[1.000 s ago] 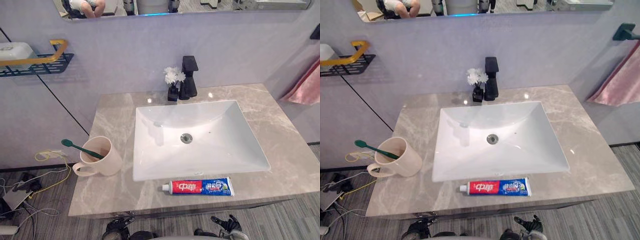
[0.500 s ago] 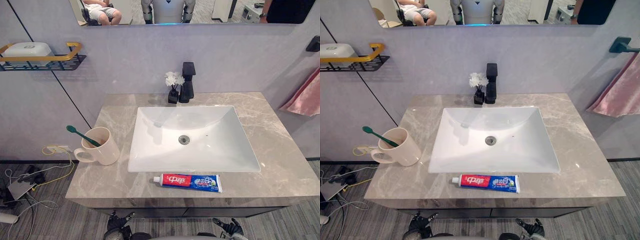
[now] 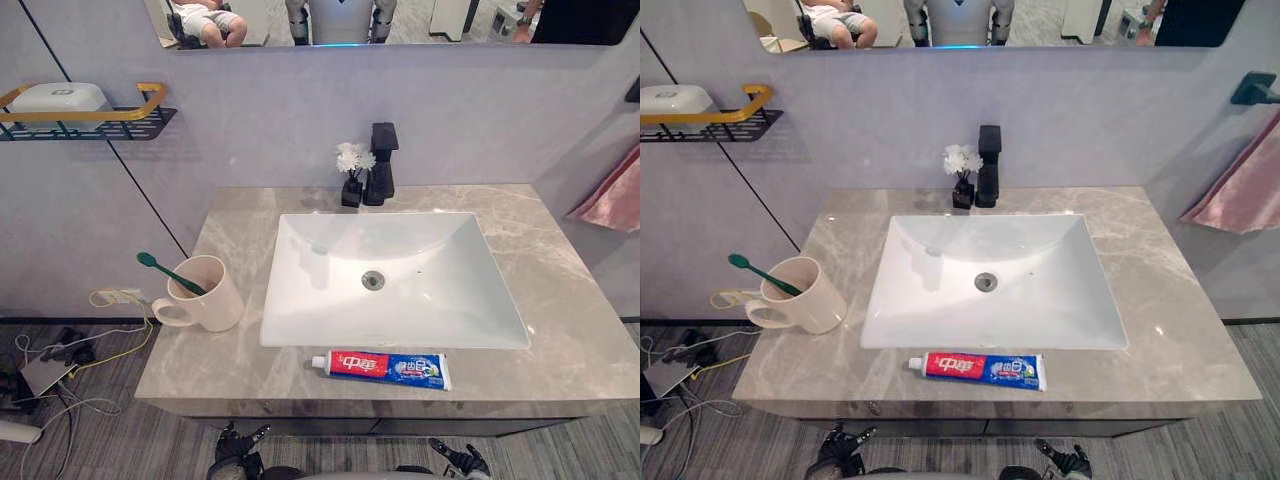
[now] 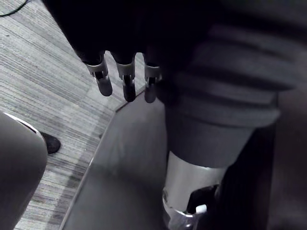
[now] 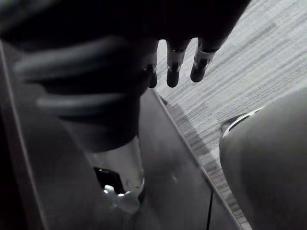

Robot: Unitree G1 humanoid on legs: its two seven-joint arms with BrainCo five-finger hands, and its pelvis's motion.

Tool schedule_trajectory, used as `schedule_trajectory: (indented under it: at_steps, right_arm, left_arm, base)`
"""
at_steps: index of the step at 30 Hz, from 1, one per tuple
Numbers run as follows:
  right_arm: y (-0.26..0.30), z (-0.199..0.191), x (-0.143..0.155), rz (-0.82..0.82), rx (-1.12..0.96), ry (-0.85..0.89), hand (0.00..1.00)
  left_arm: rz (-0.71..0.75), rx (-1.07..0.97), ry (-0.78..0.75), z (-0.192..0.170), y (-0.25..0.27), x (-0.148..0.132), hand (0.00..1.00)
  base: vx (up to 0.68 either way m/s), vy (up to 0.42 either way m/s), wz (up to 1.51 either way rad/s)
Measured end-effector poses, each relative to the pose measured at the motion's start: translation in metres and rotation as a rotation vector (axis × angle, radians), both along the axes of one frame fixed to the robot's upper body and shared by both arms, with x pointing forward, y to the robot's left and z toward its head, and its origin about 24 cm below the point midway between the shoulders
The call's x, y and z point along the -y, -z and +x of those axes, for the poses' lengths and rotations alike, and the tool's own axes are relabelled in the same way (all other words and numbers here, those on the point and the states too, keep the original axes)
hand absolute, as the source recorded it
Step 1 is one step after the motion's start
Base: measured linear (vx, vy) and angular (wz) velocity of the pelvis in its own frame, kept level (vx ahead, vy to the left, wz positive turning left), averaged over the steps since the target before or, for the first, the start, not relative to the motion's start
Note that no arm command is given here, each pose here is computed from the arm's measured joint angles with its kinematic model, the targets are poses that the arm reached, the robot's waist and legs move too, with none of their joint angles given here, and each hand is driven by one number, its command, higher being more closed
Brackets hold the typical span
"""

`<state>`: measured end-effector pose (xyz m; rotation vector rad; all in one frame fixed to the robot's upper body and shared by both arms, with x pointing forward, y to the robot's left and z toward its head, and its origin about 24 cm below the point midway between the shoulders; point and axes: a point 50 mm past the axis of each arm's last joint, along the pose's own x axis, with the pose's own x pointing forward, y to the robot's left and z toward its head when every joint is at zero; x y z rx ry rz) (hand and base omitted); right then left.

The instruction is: Organize washtable

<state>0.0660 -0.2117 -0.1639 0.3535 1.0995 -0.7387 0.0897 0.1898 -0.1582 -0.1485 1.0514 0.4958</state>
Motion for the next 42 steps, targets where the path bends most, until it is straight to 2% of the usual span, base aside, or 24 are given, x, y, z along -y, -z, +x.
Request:
schedule_trajectory:
  at_steps: [5, 10, 13, 17, 21, 23, 25, 26, 28, 31, 34, 38, 41, 42]
  right_arm:
    - [0.001, -0.010, 0.009, 0.000, -0.020, 0.064, 0.00]
    - [-0.002, -0.013, 0.024, -0.030, -0.016, 0.120, 0.00]
    - [-0.003, -0.009, 0.027, -0.040, -0.005, 0.117, 0.00]
    - [-0.008, -0.003, 0.034, -0.069, 0.029, 0.114, 0.00]
    - [-0.011, -0.005, 0.040, -0.089, 0.043, 0.132, 0.00]
    - [-0.010, -0.014, 0.039, -0.088, 0.023, 0.137, 0.00]
    - [-0.010, -0.018, 0.037, -0.091, 0.026, 0.144, 0.00]
    - [-0.011, -0.018, 0.038, -0.094, 0.028, 0.144, 0.00]
    - [-0.010, -0.024, 0.038, -0.092, 0.015, 0.147, 0.00]
    - [-0.009, -0.024, 0.036, -0.083, 0.013, 0.135, 0.00]
    - [-0.009, -0.023, 0.033, -0.064, 0.019, 0.112, 0.00]
    - [-0.008, -0.020, 0.029, -0.055, 0.020, 0.082, 0.00]
    - [-0.007, -0.021, 0.027, -0.050, 0.012, 0.052, 0.00]
    - [-0.006, -0.021, 0.026, -0.048, 0.008, 0.042, 0.00]
  left_arm:
    - [-0.008, -0.005, -0.036, -0.004, 0.001, -0.009, 0.00]
    - [0.021, -0.044, -0.164, -0.022, 0.001, -0.032, 0.00]
    - [0.078, -0.035, -0.270, -0.031, -0.005, -0.060, 0.00]
    - [0.178, 0.060, -0.402, -0.027, -0.024, -0.098, 0.00]
    - [0.363, 0.293, -0.467, -0.005, -0.074, -0.141, 0.00]
    - [0.463, 0.466, -0.476, 0.016, -0.113, -0.154, 0.00]
    - [0.614, 0.751, -0.468, 0.040, -0.179, -0.159, 0.00]
    - [0.645, 0.815, -0.461, 0.043, -0.193, -0.157, 0.00]
    - [0.715, 1.076, -0.406, 0.058, -0.246, -0.138, 0.00]
    - [0.706, 1.275, -0.318, 0.069, -0.281, -0.107, 0.00]
    - [0.657, 1.504, -0.151, 0.077, -0.317, -0.060, 0.00]
    - [0.594, 1.689, 0.006, 0.075, -0.341, -0.022, 0.00]
    - [0.612, 1.740, 0.187, 0.077, -0.348, 0.009, 0.00]
    - [0.561, 1.762, 0.281, 0.078, -0.347, 0.024, 0.00]
  base:
    - [0.05, 0.019, 0.18]
    - [-0.03, 0.005, 0.21]
    - [-0.08, -0.008, 0.25]
    - [-0.13, -0.019, 0.20]
    - [-0.06, -0.025, 0.23]
    - [0.00, -0.023, 0.21]
    - [0.04, -0.034, 0.32]
    - [0.02, -0.024, 0.24]
    - [-0.02, -0.022, 0.21]
    - [-0.06, -0.021, 0.18]
    - [-0.09, -0.011, 0.11]
    - [-0.06, 0.001, 0.02]
    - [0.00, 0.000, 0.00]
    - [0.00, 0.000, 0.00]
